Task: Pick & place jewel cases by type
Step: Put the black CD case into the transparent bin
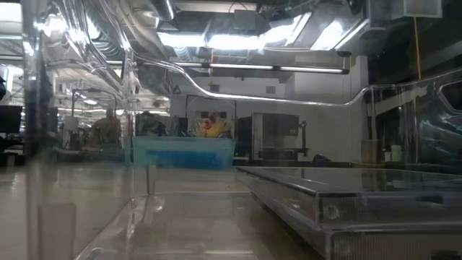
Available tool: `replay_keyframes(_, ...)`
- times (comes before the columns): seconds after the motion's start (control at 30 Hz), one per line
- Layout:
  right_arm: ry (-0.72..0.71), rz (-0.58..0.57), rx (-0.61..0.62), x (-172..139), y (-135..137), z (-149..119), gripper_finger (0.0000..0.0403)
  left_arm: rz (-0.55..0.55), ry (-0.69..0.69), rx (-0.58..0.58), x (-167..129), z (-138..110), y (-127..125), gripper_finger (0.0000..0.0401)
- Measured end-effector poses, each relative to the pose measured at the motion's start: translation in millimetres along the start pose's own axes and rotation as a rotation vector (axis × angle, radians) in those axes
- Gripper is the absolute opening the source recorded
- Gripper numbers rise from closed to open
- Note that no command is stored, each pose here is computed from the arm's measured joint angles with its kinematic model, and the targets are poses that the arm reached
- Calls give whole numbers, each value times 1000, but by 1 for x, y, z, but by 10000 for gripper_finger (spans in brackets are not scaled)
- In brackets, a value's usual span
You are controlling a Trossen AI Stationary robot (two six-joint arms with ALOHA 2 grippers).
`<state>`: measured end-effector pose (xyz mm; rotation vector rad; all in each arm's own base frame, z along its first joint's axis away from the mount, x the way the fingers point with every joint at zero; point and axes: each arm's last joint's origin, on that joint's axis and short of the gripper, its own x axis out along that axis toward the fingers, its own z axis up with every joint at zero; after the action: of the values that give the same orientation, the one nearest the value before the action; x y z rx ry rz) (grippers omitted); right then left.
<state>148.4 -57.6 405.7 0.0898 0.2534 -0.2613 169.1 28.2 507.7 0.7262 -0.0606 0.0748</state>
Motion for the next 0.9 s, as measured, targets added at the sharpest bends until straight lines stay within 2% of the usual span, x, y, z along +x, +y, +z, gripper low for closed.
replay_keyframes(0.27, 0, -1, 53, 0, 0, 0, 6, 28, 33, 195, 2, 12, -14, 9)
replay_keyframes(0.7, 0, -2, 84, 0, 0, 0, 6, 82, 280, 745, 24, 32, -55, 9)
replay_keyframes(0.9, 0, -2, 94, 0, 0, 0, 6, 94, 315, 956, 36, 42, -70, 10)
